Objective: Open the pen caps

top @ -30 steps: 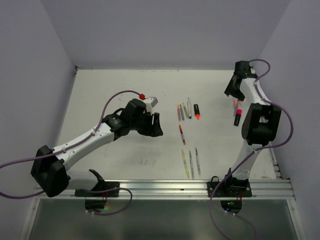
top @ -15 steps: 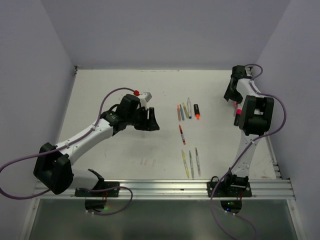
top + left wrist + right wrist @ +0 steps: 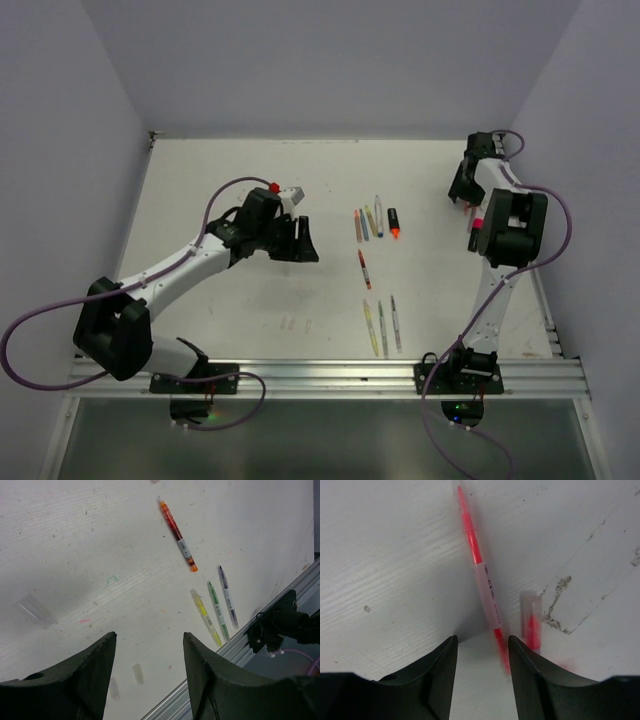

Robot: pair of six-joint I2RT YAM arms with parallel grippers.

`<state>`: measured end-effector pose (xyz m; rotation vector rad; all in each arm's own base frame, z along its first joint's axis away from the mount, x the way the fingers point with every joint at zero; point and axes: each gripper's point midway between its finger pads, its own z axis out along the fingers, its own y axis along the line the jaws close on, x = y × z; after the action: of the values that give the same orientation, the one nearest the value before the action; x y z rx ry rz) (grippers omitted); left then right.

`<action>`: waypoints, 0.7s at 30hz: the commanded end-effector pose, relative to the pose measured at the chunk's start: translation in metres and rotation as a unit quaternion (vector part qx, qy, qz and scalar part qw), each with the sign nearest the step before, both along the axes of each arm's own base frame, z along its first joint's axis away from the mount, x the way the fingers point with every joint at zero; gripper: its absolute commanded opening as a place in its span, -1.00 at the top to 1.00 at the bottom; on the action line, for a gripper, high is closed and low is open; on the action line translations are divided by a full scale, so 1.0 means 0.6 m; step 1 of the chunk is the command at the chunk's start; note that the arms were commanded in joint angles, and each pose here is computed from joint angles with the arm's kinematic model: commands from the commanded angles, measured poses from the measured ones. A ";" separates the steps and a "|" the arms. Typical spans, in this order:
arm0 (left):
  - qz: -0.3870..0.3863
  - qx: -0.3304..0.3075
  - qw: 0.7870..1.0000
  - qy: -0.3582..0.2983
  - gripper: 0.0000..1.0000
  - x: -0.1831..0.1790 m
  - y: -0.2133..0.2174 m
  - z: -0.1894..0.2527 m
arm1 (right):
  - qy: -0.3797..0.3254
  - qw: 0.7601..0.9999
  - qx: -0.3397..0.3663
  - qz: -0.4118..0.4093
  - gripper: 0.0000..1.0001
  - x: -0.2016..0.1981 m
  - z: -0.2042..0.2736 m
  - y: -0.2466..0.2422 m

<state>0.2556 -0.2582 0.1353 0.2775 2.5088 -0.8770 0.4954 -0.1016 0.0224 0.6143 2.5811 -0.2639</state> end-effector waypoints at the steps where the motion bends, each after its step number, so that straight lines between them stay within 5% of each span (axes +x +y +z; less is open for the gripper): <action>1: -0.008 -0.013 1.000 -0.022 -0.18 0.015 -0.004 0.022 | -0.022 0.999 0.032 0.032 0.06 0.028 -0.004 0.018; 8: -0.006 -0.011 1.000 -0.022 -0.19 0.016 0.000 0.027 | 0.004 0.997 0.053 0.056 0.38 0.020 -0.013 0.030; 15: -0.002 -0.011 1.000 -0.016 -0.18 0.012 0.002 0.029 | 0.019 0.996 0.072 0.055 1.00 0.001 -0.023 0.040; 21: 0.015 -0.012 1.000 -0.023 -0.14 0.021 0.011 0.054 | -0.015 0.994 0.074 0.083 1.00 0.023 0.036 0.054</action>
<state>0.2570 -0.2517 0.1357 0.2519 2.5297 -0.8609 0.5050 -0.0853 0.0211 0.5062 2.6267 -0.0869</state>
